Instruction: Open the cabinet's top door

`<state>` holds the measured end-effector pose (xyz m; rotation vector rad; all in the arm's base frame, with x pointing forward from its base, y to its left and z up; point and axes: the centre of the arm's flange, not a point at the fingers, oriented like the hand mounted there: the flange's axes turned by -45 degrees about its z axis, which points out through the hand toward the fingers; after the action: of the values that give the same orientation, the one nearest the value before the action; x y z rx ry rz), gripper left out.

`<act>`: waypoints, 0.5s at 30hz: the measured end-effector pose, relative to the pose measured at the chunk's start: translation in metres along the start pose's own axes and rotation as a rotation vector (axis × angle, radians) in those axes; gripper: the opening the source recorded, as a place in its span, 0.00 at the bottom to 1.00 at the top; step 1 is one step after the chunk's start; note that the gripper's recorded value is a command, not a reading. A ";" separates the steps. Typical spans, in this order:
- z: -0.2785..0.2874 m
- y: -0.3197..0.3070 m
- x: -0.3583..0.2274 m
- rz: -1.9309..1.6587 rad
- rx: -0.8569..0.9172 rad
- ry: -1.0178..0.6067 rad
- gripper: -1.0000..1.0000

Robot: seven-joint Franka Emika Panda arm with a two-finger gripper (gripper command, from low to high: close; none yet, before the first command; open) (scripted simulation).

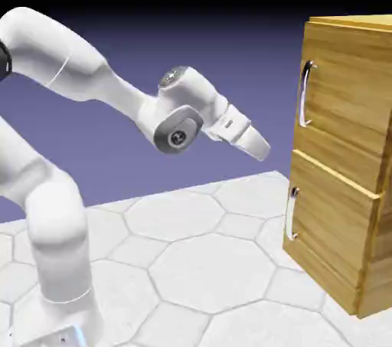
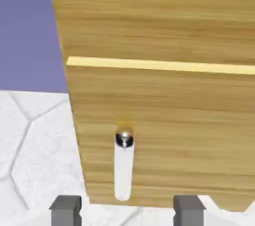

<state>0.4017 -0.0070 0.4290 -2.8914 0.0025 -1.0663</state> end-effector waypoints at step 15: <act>0.141 0.060 -0.106 0.342 0.048 -0.435 0.50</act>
<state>0.4140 -0.0570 0.2499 -2.8670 0.4247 -0.3712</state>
